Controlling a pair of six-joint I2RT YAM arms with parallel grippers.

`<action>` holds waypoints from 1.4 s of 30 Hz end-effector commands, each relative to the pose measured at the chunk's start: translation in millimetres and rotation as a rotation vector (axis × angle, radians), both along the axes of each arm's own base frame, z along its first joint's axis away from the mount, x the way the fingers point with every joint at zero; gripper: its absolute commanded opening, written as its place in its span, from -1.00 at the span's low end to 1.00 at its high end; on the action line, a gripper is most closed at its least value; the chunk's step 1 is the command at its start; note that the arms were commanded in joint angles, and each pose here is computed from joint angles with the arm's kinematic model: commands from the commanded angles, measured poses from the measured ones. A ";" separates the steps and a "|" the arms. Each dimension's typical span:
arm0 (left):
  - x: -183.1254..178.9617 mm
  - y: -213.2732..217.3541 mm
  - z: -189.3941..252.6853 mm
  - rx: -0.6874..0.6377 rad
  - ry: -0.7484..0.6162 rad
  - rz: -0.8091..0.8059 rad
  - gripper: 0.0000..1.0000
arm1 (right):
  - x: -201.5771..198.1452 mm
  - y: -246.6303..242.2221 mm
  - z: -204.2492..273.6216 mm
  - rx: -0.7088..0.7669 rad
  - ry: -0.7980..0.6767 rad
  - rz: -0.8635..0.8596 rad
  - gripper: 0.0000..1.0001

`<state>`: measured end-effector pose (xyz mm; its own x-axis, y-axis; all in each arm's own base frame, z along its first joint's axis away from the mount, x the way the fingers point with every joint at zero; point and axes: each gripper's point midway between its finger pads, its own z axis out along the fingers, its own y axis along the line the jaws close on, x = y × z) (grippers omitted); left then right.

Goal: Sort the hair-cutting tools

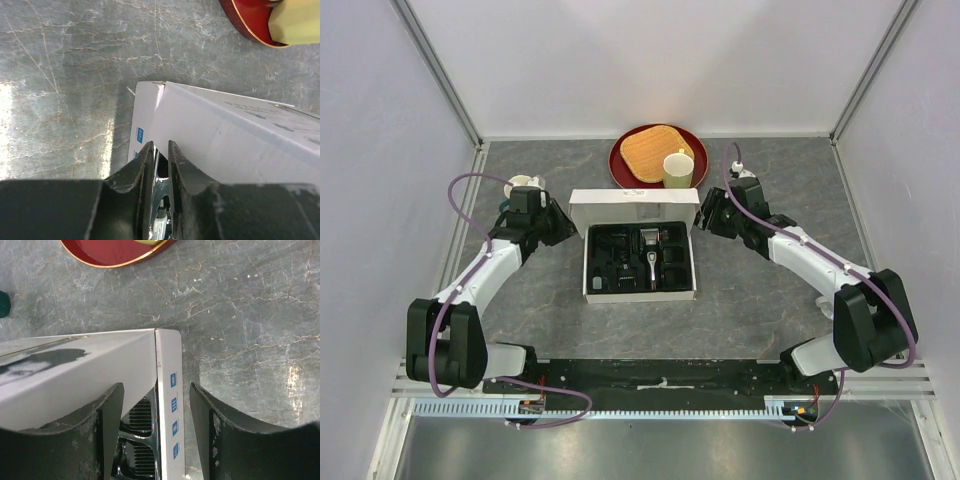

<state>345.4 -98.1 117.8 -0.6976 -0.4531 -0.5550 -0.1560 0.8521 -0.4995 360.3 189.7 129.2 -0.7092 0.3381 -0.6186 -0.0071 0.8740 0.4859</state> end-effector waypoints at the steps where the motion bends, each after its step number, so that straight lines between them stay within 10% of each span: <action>1: -0.7 -16.9 13.5 -0.075 -0.053 -0.044 -0.55 | -7.1 2.0 12.6 0.017 -0.028 0.001 0.26; 29: -10.2 -10.8 -8.9 -0.017 0.007 -0.007 -0.76 | -11.7 -15.4 15.3 -0.046 -0.049 -0.068 0.25; 42: -15.3 25.1 76.1 0.024 -0.229 0.189 -0.56 | 25.8 -14.0 97.4 0.033 -0.304 -0.143 0.31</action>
<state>326.4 -88.9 158.0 -0.5803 -0.4942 -0.6473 -0.1600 0.8485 -0.5044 359.6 159.8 171.6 -0.5590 0.3944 -0.7294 0.0597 0.8965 0.4390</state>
